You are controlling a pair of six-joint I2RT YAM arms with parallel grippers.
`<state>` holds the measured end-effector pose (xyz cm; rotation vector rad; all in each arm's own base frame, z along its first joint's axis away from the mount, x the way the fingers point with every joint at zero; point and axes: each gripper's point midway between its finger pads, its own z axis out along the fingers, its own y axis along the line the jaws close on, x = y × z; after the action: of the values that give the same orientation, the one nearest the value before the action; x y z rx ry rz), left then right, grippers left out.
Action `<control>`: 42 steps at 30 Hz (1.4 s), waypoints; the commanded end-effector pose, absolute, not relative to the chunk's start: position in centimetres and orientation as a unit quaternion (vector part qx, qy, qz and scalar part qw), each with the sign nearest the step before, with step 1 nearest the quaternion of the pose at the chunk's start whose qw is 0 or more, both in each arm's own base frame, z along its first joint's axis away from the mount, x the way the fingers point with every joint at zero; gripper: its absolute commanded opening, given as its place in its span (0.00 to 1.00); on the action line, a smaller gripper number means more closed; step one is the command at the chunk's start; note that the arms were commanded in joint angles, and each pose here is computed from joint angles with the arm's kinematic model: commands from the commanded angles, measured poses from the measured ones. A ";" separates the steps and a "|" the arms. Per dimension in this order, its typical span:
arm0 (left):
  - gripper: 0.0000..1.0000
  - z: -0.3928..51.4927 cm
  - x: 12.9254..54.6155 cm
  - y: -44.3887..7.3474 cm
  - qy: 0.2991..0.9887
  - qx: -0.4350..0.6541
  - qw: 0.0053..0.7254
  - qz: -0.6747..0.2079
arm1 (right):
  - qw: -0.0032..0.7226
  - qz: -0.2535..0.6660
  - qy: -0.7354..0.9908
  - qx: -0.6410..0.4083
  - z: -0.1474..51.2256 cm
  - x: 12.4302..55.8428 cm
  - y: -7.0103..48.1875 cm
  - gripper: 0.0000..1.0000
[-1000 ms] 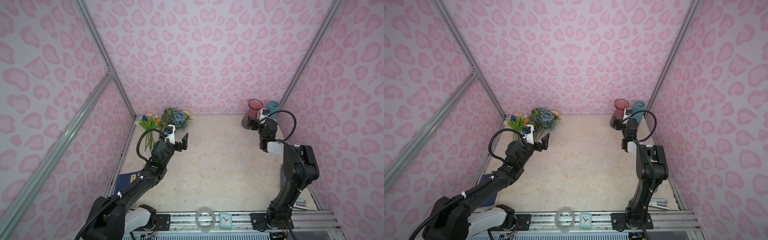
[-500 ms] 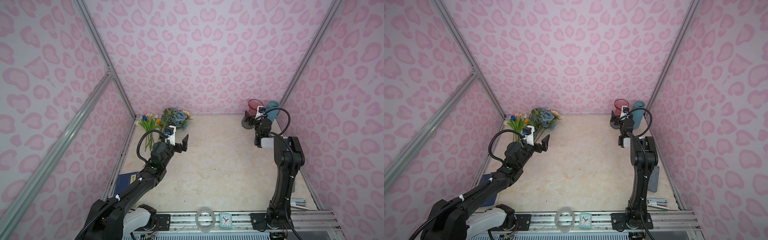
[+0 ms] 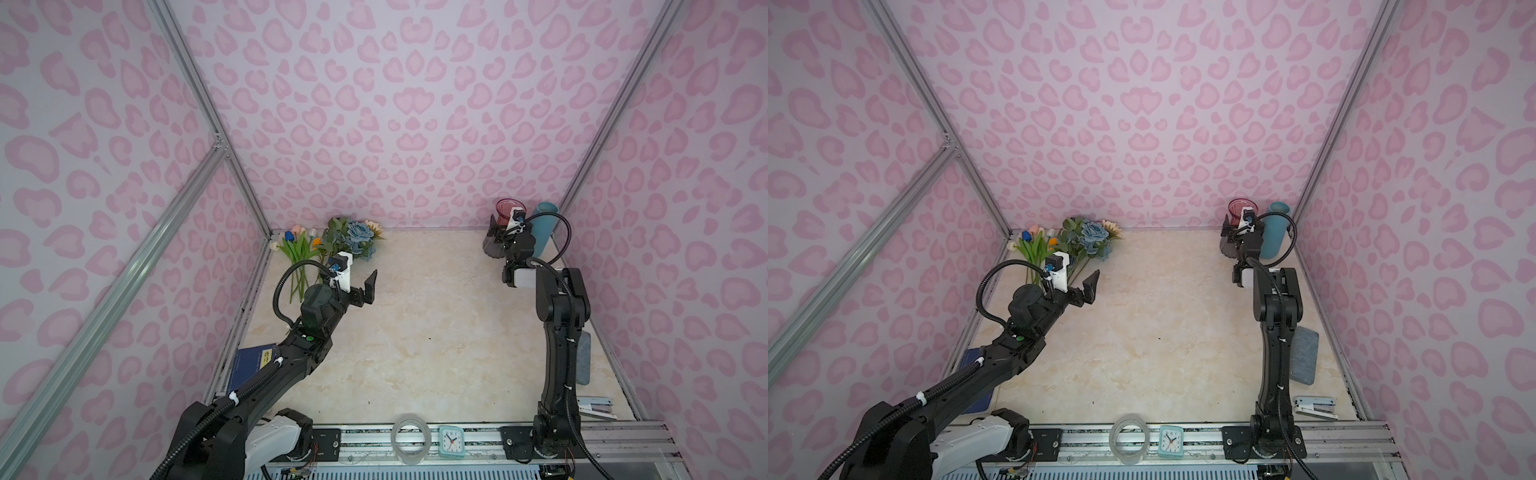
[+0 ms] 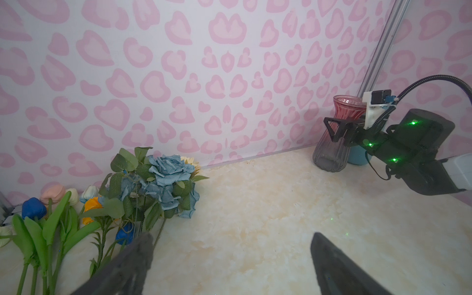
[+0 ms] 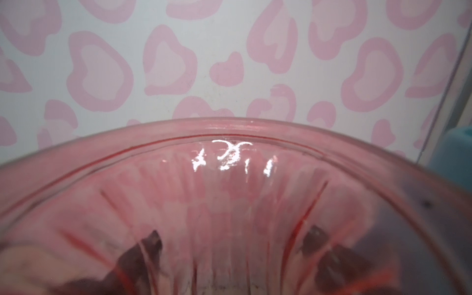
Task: Arrange the flowers into the vase
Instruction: 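Grasp the pink glass vase with the right gripper while the left gripper rises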
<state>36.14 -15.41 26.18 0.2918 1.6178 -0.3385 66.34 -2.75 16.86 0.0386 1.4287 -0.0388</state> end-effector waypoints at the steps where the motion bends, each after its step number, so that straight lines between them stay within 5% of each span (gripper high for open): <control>1: 0.97 26.7 35.8 -15.6 0.711 0.139 0.672 -0.151 | 0.764 -0.031 0.644 0.016 16.6 66.9 -3.2 0.98; 8: 0.97 26.3 34.9 -14.5 0.714 0.133 0.674 -0.135 | 0.771 -0.017 0.636 0.001 16.4 68.1 -2.7 0.94; 21: 0.97 25.9 34.3 -13.8 0.719 0.123 0.672 -0.126 | 0.777 0.003 0.629 -0.022 16.5 68.0 -1.6 0.63; 35: 0.97 26.1 34.5 -13.4 0.721 0.111 0.673 -0.119 | 0.787 0.029 0.614 -0.053 17.5 65.4 -0.1 0.48; 42: 0.97 25.4 35.1 -11.4 0.733 0.059 0.672 -0.085 | 0.780 0.087 0.611 -0.103 19.6 61.8 4.8 0.27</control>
<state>34.69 -12.75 25.37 0.2158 1.6544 -0.2431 63.39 1.56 17.90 -0.1266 1.3740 0.1128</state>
